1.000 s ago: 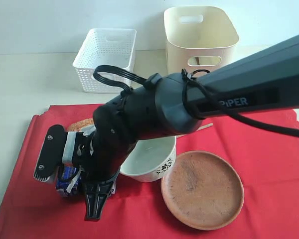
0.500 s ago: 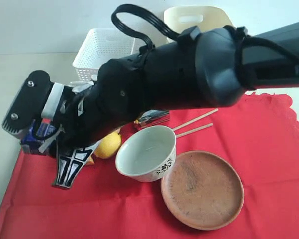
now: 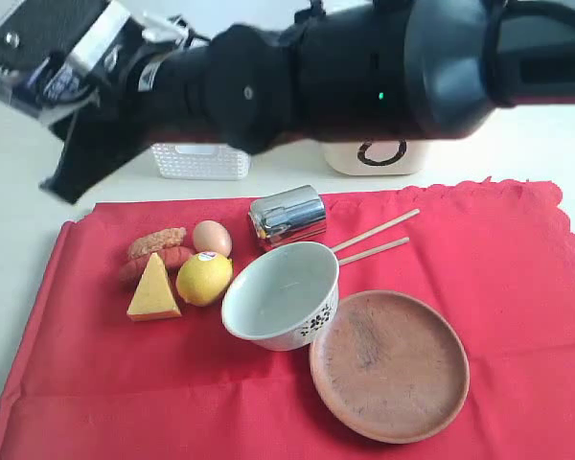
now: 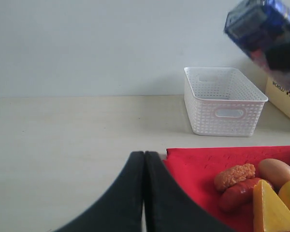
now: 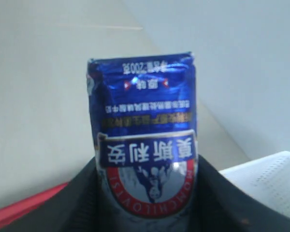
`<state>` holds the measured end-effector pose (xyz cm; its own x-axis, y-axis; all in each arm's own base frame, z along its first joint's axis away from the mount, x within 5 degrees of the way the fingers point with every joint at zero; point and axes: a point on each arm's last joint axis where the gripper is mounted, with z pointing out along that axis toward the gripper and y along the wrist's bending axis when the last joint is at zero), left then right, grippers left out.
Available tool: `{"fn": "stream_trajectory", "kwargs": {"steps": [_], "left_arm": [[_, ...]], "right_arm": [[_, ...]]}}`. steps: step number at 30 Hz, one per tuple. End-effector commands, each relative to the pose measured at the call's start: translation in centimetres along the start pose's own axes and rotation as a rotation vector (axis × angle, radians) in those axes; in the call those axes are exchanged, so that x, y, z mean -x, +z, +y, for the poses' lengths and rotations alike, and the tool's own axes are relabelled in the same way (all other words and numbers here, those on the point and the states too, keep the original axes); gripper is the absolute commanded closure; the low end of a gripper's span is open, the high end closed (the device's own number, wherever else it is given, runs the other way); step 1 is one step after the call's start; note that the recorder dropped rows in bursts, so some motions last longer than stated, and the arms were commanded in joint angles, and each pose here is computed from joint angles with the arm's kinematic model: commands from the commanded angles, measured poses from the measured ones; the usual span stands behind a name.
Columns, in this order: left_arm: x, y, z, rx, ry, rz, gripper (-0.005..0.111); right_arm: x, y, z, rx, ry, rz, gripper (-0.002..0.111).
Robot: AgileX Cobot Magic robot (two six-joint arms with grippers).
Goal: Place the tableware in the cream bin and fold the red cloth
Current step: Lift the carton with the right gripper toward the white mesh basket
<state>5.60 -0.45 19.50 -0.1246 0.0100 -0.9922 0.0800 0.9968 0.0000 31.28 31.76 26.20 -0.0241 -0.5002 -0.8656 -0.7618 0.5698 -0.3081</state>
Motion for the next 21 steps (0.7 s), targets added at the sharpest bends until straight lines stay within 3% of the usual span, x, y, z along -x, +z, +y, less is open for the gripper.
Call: {"fn": "stream_trajectory", "kwargs": {"steps": [1, 12, 21], "left_arm": [[-0.1, 0.0, 0.0, 0.0, 0.0, -0.005, 0.107], [-0.1, 0.0, 0.0, 0.0, 0.0, -0.005, 0.107], [-0.1, 0.0, 0.0, 0.0, 0.0, -0.005, 0.107]], "right_arm": [[0.9, 0.7, -3.9, -0.093, 0.088, -0.05, 0.108], [-1.1, 4.3, -9.7, -0.088, 0.322, 0.048, 0.108], [-4.1, 7.2, -12.5, -0.126, 0.431, 0.083, 0.108]]}}
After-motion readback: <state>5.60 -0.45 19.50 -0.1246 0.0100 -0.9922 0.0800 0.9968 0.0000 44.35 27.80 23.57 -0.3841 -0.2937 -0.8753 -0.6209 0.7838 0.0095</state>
